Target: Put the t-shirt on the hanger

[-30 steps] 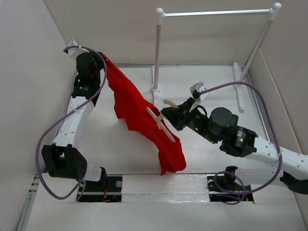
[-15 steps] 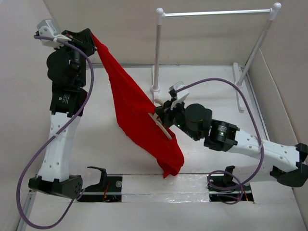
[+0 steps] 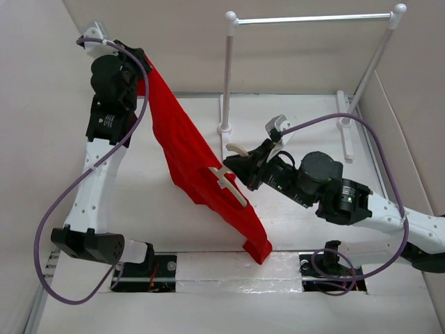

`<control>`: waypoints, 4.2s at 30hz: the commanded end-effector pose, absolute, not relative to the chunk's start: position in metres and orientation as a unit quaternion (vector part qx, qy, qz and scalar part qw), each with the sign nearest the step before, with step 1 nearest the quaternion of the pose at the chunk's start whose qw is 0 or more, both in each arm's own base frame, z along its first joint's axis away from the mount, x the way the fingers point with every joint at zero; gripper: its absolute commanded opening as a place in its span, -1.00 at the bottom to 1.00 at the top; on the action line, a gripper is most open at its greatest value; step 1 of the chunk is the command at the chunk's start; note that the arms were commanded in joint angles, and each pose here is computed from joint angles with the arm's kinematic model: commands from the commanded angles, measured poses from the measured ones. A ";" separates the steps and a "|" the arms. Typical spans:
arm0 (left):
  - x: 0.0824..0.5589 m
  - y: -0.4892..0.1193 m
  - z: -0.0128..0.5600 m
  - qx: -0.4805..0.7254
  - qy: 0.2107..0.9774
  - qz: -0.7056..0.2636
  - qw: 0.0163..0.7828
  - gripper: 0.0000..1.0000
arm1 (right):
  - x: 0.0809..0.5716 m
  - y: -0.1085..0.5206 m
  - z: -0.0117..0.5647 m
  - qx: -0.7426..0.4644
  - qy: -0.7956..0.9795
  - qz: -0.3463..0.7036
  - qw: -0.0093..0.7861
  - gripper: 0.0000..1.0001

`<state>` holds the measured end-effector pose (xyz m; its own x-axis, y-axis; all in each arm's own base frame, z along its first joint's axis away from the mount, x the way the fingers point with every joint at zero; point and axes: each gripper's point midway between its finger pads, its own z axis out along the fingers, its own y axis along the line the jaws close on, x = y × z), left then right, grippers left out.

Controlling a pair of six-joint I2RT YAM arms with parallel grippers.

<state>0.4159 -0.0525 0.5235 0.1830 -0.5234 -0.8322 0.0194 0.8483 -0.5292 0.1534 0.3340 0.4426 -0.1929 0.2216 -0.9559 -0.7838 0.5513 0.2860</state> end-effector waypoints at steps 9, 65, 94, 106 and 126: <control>0.436 -0.043 0.490 -0.224 0.642 -0.142 0.719 -1.00 | 0.149 0.333 0.473 -0.215 0.628 0.432 0.611 -1.00; 0.281 -0.267 0.381 -0.001 0.645 -0.545 0.536 -0.13 | 0.302 0.317 0.474 -0.118 0.700 0.277 0.647 -1.00; 0.271 -0.265 0.374 -0.046 0.600 -0.610 0.516 -1.00 | 0.273 0.338 0.427 -0.133 0.714 0.332 0.602 -0.20; 0.265 -0.268 0.382 -0.040 0.590 -0.629 0.505 -1.00 | 0.220 0.306 0.409 -0.154 0.701 0.370 0.590 -0.64; 0.256 -0.266 0.393 -0.032 0.586 -0.635 0.502 -1.00 | 0.242 0.323 0.350 -0.154 0.757 0.266 0.576 -0.23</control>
